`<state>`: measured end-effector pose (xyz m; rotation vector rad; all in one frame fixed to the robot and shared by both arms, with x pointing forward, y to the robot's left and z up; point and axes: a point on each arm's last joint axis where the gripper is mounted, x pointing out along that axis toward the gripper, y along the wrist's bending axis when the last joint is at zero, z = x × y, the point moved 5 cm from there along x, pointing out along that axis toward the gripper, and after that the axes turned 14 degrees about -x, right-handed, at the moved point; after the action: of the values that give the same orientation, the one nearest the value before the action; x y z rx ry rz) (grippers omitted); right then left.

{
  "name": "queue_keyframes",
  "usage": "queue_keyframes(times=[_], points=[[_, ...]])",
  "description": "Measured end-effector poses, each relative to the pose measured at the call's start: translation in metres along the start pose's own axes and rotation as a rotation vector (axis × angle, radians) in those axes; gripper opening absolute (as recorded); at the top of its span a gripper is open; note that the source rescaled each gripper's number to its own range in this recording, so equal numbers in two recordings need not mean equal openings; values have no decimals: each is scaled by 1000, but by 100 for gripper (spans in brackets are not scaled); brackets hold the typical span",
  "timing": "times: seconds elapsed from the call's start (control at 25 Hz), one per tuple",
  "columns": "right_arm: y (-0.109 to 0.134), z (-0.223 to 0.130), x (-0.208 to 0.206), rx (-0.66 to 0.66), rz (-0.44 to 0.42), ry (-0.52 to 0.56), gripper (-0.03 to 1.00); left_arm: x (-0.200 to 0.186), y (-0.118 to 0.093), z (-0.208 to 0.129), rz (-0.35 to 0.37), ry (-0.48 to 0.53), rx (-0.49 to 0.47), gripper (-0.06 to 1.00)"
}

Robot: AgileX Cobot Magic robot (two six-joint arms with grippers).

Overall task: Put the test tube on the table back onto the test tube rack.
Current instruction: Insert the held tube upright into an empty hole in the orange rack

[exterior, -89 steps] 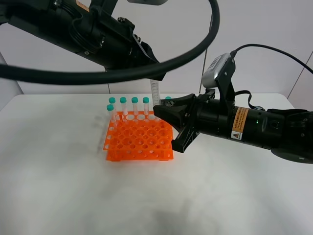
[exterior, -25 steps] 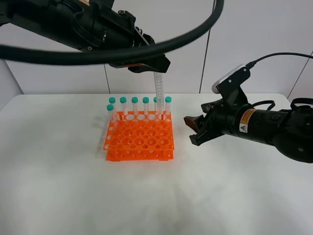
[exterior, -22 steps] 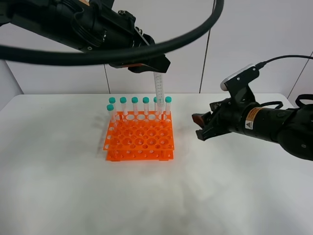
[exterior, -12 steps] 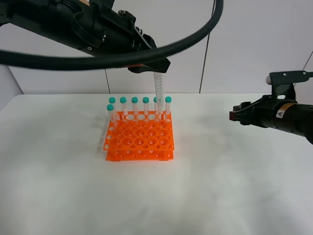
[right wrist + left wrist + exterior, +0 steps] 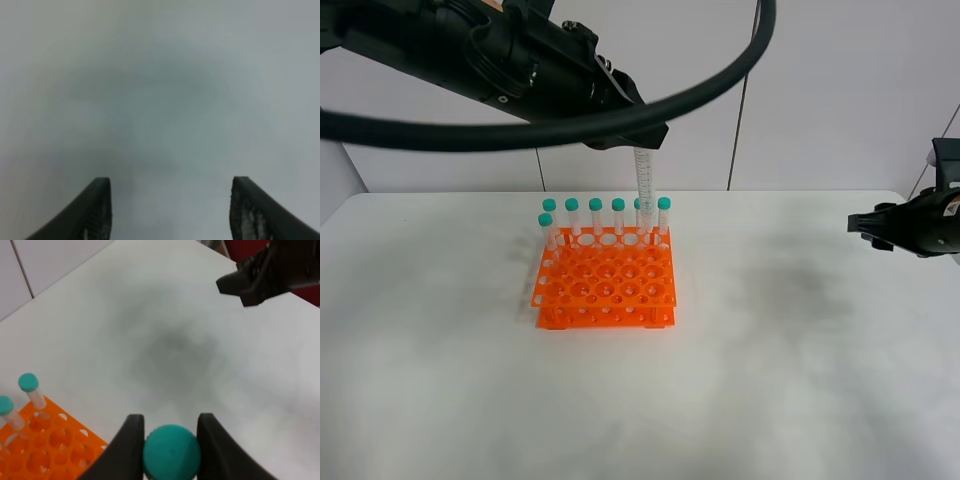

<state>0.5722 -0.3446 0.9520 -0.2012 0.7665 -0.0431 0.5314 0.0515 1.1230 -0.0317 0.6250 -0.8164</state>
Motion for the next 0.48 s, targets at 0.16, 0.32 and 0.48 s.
queue_keyframes(times=[0.16, 0.32, 0.48], points=[[-5, 3, -4, -35, -4, 79, 76, 0, 0, 0, 0, 0, 0, 0], [-6, 1, -14, -42, 9, 145, 76, 0, 0, 0, 0, 0, 1, 0], [-1, 10, -34, -20, 50, 105, 76, 0, 0, 0, 0, 0, 8, 0]])
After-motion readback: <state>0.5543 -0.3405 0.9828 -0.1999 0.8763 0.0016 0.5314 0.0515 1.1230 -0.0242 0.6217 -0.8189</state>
